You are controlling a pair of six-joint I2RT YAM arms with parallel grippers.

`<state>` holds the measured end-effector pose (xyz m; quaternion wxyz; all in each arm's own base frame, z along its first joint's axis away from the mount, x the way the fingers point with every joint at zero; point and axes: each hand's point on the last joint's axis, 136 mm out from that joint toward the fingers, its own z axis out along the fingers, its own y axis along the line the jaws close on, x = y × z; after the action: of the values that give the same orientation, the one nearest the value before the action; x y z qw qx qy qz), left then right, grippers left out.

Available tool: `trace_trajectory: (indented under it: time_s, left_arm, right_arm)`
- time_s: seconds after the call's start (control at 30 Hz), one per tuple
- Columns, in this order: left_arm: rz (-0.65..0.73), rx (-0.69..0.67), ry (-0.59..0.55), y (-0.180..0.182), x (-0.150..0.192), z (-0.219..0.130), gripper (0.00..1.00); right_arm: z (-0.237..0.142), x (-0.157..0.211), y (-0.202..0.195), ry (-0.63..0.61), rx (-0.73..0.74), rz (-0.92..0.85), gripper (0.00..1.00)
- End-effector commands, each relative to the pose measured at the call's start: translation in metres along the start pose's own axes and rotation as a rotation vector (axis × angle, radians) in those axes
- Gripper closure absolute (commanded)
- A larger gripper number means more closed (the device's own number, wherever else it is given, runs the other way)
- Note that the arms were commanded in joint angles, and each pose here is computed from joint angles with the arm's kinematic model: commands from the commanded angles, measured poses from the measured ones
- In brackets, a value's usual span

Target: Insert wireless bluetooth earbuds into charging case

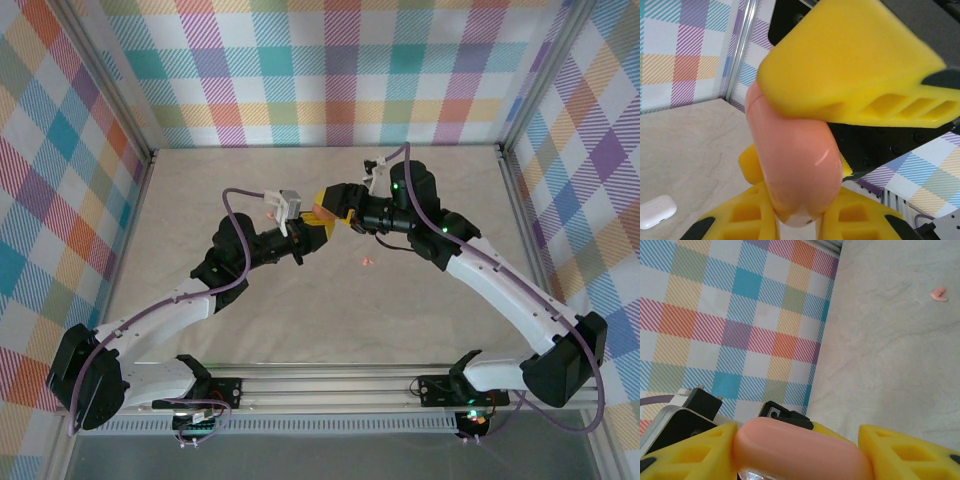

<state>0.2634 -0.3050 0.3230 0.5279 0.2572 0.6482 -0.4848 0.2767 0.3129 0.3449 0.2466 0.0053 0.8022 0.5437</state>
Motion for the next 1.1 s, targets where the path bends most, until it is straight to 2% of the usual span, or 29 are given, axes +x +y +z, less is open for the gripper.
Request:
trace_trajectory:
  time_s: [0.0, 0.1, 0.27, 0.4, 0.57, 0.73, 0.83, 1.0, 1.07]
  left_arm:
    - [0.035, 0.038, -0.013, -0.015, -0.017, 0.000, 0.91]
    - [0.042, 0.025, -0.005, -0.014, -0.016, -0.002, 0.79]
    - [0.053, -0.019, 0.016, -0.009, -0.015, -0.006, 0.40]
    - [0.051, -0.060, 0.051, -0.005, -0.009, -0.017, 0.28]
    - [0.053, -0.045, 0.041, -0.008, -0.005, -0.034, 0.29]
    - [0.096, 0.060, -0.011, -0.019, 0.006, -0.040, 0.30]
    - [0.168, 0.114, 0.075, -0.026, 0.018, -0.034, 0.30]
    - [0.200, 0.015, -0.017, -0.011, 0.005, -0.032, 0.33]
    - [0.181, 0.015, -0.061, -0.010, 0.000, -0.030, 0.36]
  right_arm:
    - [-0.003, -0.001, 0.016, 0.011, -0.033, -0.069, 0.52]
    - [-0.006, -0.003, 0.013, -0.006, -0.010, -0.106, 0.56]
    - [-0.013, -0.006, 0.005, -0.041, 0.038, -0.194, 0.58]
    - [-0.020, -0.006, 0.001, -0.047, 0.078, -0.341, 0.59]
    - [-0.027, -0.003, 0.004, -0.029, 0.091, -0.503, 0.59]
    - [-0.030, 0.006, 0.016, 0.022, 0.034, -0.627, 0.60]
    - [-0.031, 0.010, 0.018, 0.045, 0.030, -0.673, 0.60]
    - [-0.032, 0.017, 0.014, 0.070, 0.033, -0.714, 0.60]
    - [-0.031, 0.017, 0.009, 0.068, 0.055, -0.722, 0.60]
